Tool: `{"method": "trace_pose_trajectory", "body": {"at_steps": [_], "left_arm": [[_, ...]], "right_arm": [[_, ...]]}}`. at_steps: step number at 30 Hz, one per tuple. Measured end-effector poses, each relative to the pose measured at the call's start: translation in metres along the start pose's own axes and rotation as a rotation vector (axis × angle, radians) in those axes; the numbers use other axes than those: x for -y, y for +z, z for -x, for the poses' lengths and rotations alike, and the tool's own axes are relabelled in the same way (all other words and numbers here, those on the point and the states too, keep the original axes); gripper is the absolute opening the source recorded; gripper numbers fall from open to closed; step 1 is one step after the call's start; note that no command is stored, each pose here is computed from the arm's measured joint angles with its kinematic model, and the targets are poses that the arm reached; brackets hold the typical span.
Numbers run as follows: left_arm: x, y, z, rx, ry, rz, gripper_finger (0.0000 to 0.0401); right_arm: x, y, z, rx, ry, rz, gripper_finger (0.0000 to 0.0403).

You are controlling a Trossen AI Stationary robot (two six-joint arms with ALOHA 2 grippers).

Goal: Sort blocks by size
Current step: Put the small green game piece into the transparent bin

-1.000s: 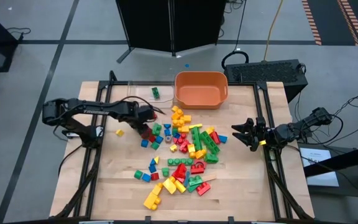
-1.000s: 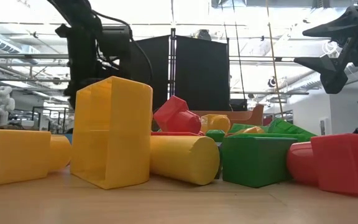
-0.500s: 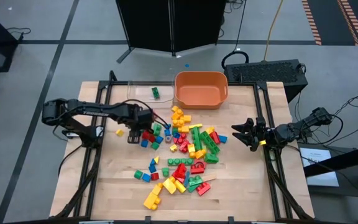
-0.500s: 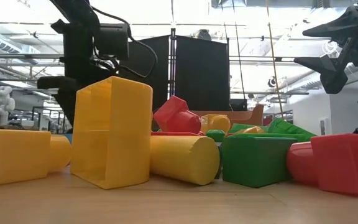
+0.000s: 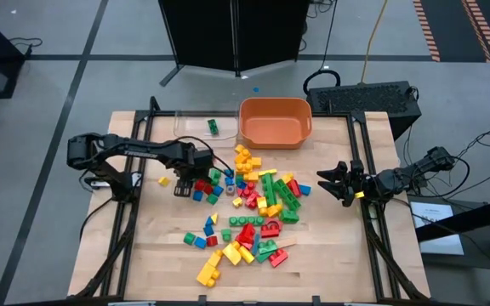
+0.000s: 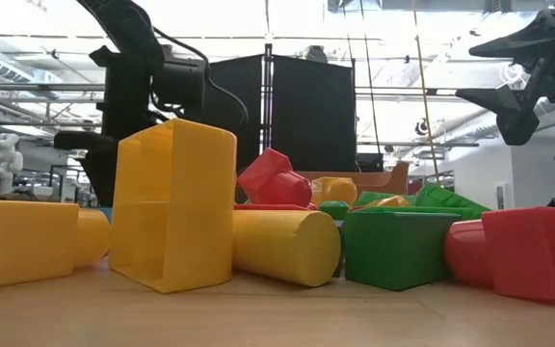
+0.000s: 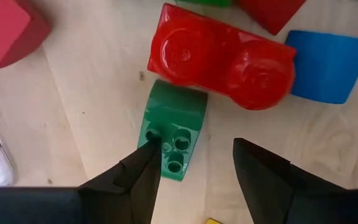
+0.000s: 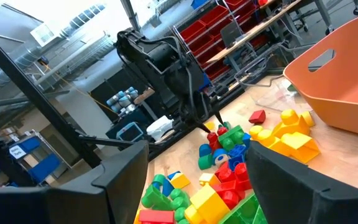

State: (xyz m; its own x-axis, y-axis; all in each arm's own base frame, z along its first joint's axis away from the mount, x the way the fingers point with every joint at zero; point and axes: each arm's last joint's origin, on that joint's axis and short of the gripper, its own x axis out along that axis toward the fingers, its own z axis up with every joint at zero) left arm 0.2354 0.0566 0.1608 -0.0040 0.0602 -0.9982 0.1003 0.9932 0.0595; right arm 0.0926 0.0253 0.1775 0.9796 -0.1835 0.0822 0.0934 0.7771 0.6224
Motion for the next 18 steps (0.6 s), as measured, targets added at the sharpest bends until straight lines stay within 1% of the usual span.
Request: {"method": "trace_pose_trajectory", "body": {"at_steps": [2, 4, 6, 9, 11, 16, 18], "left_arm": [[0.0, 0.0, -0.001, -0.01, 0.003, -0.019, 0.0201], [-0.001, 0.0, -0.001, -0.021, 0.03, -0.022, 0.0201], [-0.001, 0.0, 0.0, -0.031, 0.038, 0.005, 0.0201], [0.001, 0.002, 0.005, -0.03, 0.021, 0.047, 0.0209], [0.004, 0.005, 0.009, -0.023, 0.021, 0.051, 0.0216], [0.01, 0.009, 0.012, -0.018, 0.055, 0.017, 0.0219], [0.011, 0.009, 0.012, -0.026, 0.088, 0.01, 0.0219]], "right_arm": [[0.0, 0.0, 0.0, 0.0, 0.0, 0.002, 0.026], [0.0, 0.0, 0.0, 0.0, 0.0, 0.002, 0.026], [0.0, 0.0, 0.0, 0.0, 0.0, 0.002, 0.026], [0.0, 0.0, 0.0, 0.0, 0.0, 0.002, 0.026], [0.0, 0.0, 0.0, 0.0, 0.0, 0.002, 0.026], [0.001, -0.001, 0.0, -0.012, -0.008, 0.012, 0.026], [0.002, -0.002, 0.0, -0.021, -0.015, 0.02, 0.026]]}}
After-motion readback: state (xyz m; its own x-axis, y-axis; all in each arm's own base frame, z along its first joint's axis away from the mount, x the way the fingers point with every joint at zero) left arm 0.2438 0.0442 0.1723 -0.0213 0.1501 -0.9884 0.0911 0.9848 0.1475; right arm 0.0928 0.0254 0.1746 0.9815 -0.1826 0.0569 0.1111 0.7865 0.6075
